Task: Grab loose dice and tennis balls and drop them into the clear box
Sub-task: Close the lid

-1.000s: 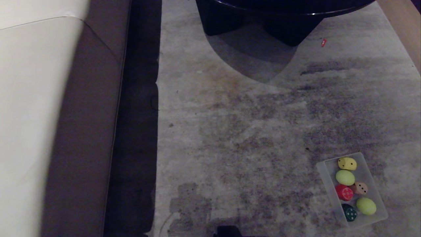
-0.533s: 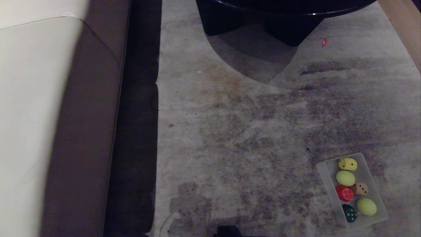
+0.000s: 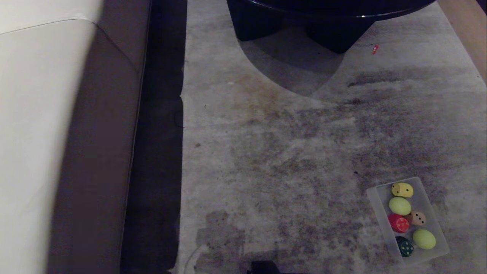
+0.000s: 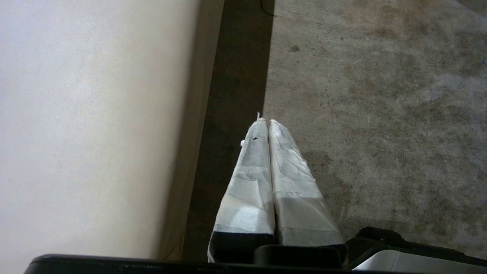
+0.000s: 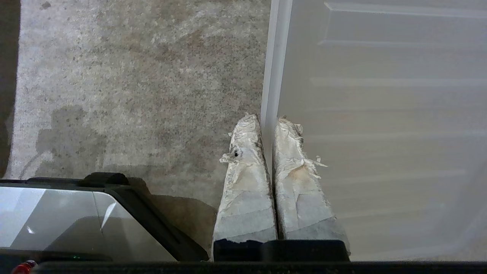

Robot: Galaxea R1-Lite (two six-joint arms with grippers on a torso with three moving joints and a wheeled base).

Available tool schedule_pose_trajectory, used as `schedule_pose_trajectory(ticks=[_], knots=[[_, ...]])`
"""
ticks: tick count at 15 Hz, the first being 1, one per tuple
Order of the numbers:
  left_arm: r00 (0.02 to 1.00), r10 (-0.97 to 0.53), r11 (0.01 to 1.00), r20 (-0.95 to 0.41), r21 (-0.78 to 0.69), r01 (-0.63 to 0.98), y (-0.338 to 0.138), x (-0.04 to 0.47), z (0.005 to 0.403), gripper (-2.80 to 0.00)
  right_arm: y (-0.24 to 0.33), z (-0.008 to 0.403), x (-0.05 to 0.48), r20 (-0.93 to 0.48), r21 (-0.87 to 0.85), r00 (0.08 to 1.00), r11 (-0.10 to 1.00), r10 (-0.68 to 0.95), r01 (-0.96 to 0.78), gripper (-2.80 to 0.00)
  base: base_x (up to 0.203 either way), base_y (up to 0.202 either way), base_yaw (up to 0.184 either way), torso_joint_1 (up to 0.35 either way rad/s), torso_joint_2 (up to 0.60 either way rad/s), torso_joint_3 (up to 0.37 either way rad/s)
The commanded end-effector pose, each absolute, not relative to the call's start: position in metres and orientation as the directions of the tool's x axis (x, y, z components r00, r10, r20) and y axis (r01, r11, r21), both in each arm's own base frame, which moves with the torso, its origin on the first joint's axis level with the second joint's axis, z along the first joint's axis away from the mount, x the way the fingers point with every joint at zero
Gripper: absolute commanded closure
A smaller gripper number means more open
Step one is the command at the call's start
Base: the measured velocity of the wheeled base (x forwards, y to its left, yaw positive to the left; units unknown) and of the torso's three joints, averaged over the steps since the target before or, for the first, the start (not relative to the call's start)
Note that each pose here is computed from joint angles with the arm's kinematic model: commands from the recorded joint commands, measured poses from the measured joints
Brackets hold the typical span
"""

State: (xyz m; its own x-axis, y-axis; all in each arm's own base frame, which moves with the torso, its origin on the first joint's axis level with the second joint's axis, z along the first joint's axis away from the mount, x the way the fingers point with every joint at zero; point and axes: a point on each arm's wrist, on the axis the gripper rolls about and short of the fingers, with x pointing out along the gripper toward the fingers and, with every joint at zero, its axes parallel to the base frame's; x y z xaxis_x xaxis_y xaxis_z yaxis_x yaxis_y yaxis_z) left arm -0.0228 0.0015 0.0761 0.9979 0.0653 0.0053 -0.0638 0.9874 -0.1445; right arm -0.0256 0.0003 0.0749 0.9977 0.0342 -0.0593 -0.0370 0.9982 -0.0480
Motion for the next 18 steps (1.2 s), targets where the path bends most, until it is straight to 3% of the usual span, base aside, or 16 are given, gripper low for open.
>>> schedule_pose_trajectory(ticks=[1,4,9,18], knots=[[0.998,0.066,0.987,0.005,-0.146,-0.064,0.001,-0.023,0.076,0.0,0.0,0.076,-0.026,-0.062,-0.028,0.998,0.999,0.031,-0.033,0.0,0.0,0.0,0.0,0.0,0.0,0.0],[0.998,0.066,0.987,0.006,-0.146,-0.064,0.001,-0.023,0.076,0.0,0.0,0.105,-0.026,-0.086,-0.01,0.996,0.999,0.03,-0.031,0.0,0.0,0.0,0.0,0.0,0.0,0.0],[0.998,0.066,0.987,0.006,-0.146,-0.064,0.001,-0.023,0.076,0.0,0.001,0.167,0.033,-0.356,0.072,0.933,0.997,0.043,-0.019,0.0,0.0,0.0,0.0,0.0,0.0,0.0],[0.998,0.067,0.987,0.005,-0.146,-0.065,0.002,-0.023,0.076,0.0,0.001,0.168,0.209,-0.576,0.096,0.816,0.995,0.039,0.02,0.0,0.0,0.0,0.0,0.0,0.0,0.0]])
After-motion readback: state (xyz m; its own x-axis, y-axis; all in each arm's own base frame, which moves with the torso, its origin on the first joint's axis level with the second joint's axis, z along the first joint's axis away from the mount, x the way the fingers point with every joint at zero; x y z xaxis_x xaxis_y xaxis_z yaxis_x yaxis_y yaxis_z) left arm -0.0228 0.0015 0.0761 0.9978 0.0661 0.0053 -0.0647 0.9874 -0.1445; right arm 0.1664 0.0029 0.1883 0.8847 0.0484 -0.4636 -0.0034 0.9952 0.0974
